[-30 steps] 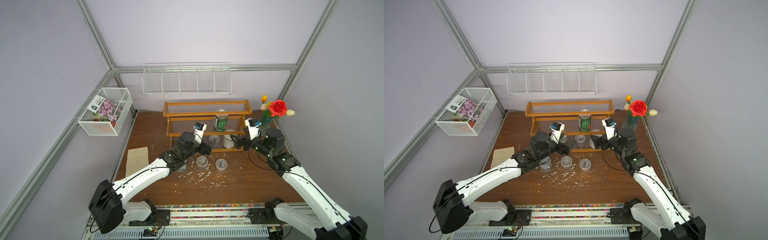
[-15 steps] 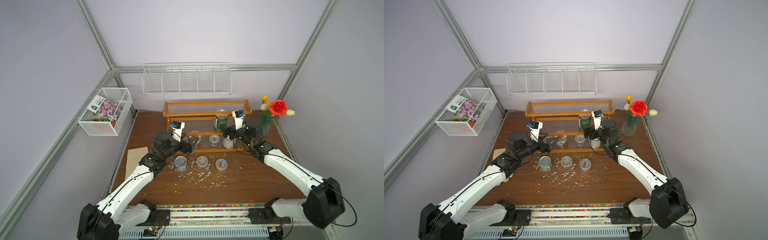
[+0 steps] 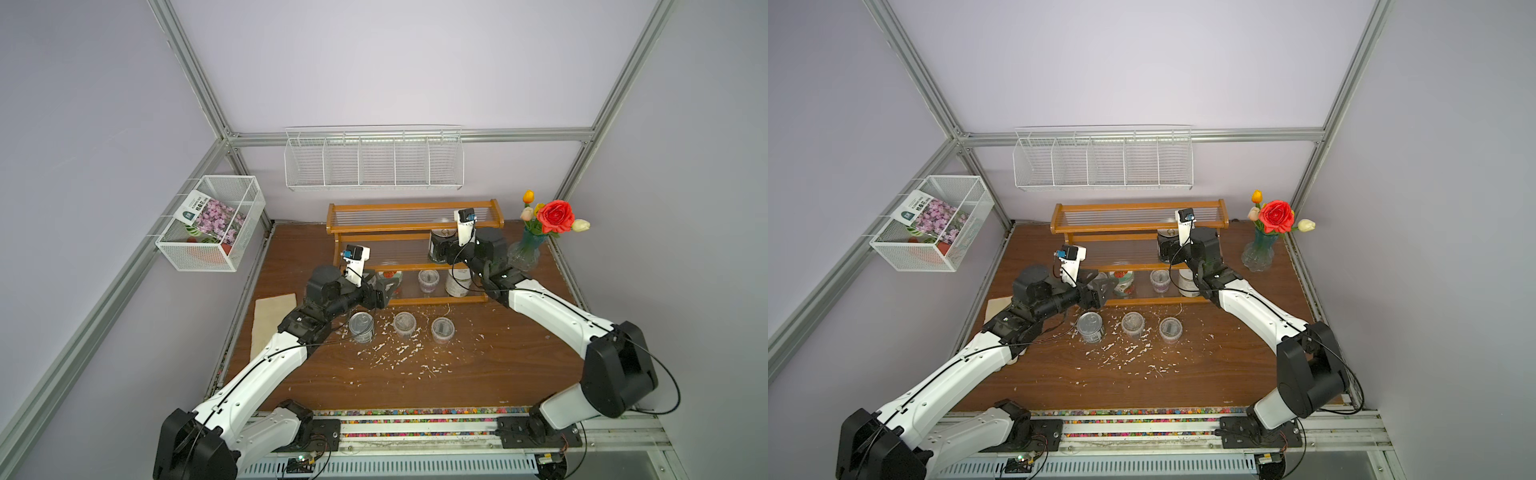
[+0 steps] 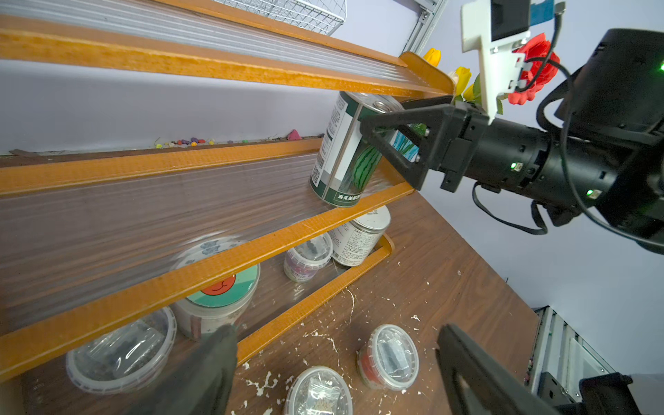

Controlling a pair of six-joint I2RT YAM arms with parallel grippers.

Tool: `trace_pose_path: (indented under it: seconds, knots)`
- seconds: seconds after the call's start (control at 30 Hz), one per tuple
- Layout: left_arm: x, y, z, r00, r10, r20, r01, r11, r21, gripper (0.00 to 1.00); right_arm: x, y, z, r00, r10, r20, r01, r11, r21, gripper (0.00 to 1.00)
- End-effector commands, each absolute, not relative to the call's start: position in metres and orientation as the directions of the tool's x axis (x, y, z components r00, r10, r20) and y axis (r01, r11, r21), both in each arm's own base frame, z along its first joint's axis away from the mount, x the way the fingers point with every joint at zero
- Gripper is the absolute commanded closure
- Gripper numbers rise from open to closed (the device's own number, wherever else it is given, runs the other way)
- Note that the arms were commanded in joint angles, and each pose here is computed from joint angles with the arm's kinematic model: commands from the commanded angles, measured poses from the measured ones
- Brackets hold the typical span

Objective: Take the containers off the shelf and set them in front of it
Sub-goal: 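Pick up a container from the shelf.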

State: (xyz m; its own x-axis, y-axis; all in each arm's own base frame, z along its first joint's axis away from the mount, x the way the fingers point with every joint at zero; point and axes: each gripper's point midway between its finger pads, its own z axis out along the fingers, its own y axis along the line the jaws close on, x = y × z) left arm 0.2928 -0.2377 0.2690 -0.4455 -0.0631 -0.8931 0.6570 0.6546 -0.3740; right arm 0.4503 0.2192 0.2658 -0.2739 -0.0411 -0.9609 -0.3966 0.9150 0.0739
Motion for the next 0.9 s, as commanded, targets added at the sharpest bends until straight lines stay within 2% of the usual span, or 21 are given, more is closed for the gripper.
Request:
trace_pose_path:
  seconds: [0.0, 0.1, 0.4, 0.87]
  knots:
    - [0.289, -0.236, 0.270, -0.448, -0.076, -0.891, 0.661, 0.643, -0.387, 0.09, 0.460, 0.224, 0.277, -0.234, -0.010, -0.972, -0.388, 0.918, 0.084, 0.05]
    - [0.288, -0.235, 0.268, -0.452, -0.073, -0.889, 0.660, 0.644, -0.388, 0.09, 0.462, 0.227, 0.272, -0.237, -0.008, -0.972, -0.399, 0.913, 0.090, 0.10]
    - [0.286, -0.236, 0.261, -0.468, -0.065, -0.881, 0.657, 0.641, -0.396, 0.10, 0.454, 0.227, 0.277, -0.202, -0.020, -0.979, -0.425, 0.903, 0.069, 0.31]
    - [0.291, -0.241, 0.260, -0.473, -0.082, -0.877, 0.662, 0.623, -0.415, 0.10, 0.414, 0.216, 0.278, -0.217, -0.088, -0.972, -0.474, 0.880, 0.026, 0.37]
